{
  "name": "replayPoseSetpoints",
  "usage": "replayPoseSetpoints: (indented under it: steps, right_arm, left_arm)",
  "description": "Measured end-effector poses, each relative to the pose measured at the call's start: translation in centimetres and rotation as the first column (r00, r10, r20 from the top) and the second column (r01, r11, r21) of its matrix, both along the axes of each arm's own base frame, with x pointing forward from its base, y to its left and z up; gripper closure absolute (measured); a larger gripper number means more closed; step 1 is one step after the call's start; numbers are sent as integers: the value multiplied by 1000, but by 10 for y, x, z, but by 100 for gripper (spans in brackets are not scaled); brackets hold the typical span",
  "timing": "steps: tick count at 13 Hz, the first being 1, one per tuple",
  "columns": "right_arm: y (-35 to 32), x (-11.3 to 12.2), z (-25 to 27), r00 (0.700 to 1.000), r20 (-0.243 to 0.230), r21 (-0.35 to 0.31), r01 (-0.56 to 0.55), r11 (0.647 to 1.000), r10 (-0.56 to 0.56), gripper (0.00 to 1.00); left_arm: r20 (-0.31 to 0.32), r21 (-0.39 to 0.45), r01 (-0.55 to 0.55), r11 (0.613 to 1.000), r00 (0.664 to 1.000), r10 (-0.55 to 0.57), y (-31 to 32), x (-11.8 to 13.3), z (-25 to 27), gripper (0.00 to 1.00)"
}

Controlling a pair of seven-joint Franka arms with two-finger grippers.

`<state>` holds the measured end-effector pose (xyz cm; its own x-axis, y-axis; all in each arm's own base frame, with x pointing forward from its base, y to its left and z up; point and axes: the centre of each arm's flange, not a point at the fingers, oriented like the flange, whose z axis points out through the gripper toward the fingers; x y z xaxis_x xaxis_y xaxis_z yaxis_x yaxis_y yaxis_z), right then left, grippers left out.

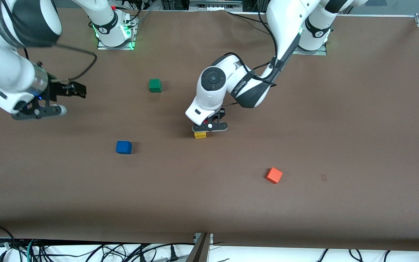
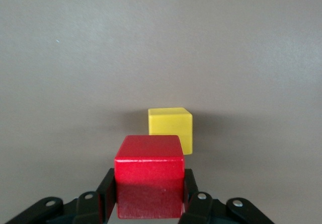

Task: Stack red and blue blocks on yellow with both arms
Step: 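Lift the red cube with the left gripper toward the yellow cube, then set the red cube on yellow while the right gripper grasps blue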

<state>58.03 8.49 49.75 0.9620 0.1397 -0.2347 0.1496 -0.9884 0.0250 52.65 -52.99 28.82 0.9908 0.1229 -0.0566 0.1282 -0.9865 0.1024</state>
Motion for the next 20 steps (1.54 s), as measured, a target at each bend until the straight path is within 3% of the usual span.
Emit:
replayPoseSetpoints:
  steps: [3,7,15,20]
  right_arm:
    - [4,10,-6,999,36,8,-4,1000,4,0]
    - [21,26,-25,996,90,72,-3,997,-3,0]
    - [42,63,-134,994,101,60,45,997,-51,0]
    - [41,60,-206,987,111,90,104,990,-114,0]
  left_arm:
    - [-5,9,-18,1000,1000,18,-14,-5,-17,44]
    - [-4,11,-33,999,999,34,-15,1,-25,44]
    - [33,28,-32,999,999,31,-30,-1,-32,44]
    - [32,38,-37,999,999,36,-28,0,-32,44]
